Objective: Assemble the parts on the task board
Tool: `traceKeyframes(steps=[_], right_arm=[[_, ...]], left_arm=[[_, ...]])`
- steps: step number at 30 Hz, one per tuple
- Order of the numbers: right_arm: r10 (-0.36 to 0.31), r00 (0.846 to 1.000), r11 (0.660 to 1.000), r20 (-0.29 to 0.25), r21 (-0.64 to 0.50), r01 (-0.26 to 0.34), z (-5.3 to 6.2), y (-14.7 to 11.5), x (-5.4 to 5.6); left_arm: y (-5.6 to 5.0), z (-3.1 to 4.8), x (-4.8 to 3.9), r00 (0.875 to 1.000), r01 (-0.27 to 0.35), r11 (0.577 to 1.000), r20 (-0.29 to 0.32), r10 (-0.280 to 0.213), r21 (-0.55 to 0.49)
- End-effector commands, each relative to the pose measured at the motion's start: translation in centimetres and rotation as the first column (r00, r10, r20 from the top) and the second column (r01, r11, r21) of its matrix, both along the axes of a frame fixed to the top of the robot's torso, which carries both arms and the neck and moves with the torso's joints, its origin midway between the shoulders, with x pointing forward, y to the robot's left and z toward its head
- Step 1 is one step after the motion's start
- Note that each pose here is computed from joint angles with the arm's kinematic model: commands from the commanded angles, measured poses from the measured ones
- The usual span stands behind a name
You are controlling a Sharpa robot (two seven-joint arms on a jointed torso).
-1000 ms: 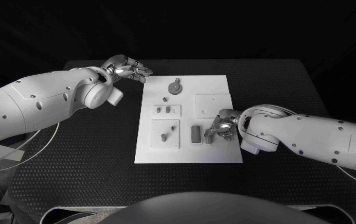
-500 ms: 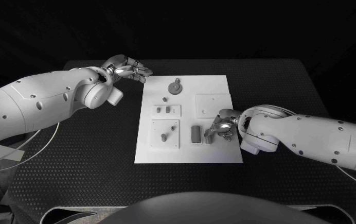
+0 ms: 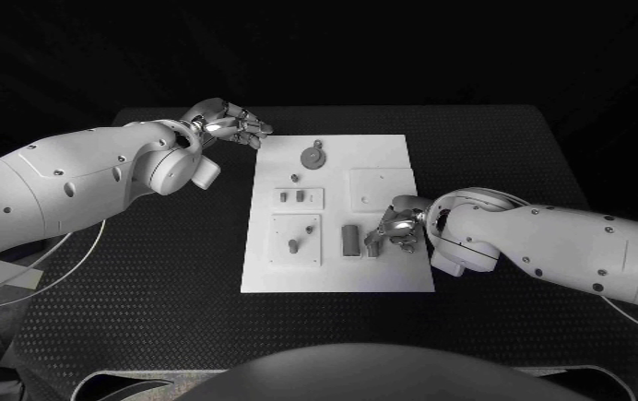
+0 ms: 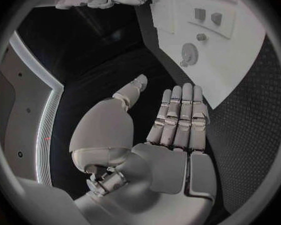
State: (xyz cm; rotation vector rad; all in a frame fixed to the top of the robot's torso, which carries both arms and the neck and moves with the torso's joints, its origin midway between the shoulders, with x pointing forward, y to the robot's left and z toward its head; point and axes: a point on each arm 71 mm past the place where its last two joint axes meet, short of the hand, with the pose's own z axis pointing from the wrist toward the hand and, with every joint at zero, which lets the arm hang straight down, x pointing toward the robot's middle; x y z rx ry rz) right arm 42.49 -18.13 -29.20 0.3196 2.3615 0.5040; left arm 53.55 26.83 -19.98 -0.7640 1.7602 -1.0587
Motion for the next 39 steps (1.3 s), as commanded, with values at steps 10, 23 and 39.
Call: traceKeyframes(steps=[10, 23, 39], right_arm=[[0.014, 1.0, 0.999, 0.004, 0.031, -0.014, 0.0, 0.6, -0.2], [0.02, 1.0, 0.999, 0.008, 0.04, -0.02, 0.1, 0.5, -0.3], [0.087, 0.995, 0.996, -0.04, 0.03, -0.085, 0.2, -0.1, -1.4]], left_arm=[[-0.2, 0.06, 0.0, 1.0, 0.016, 1.0, 0.001, -0.016, -0.001], [-0.2, 0.04, -0.02, 1.0, 0.015, 1.0, 0.0, -0.015, 0.0], [0.0, 0.0, -0.07, 1.0, 0.015, 1.0, -0.001, -0.015, 0.002]])
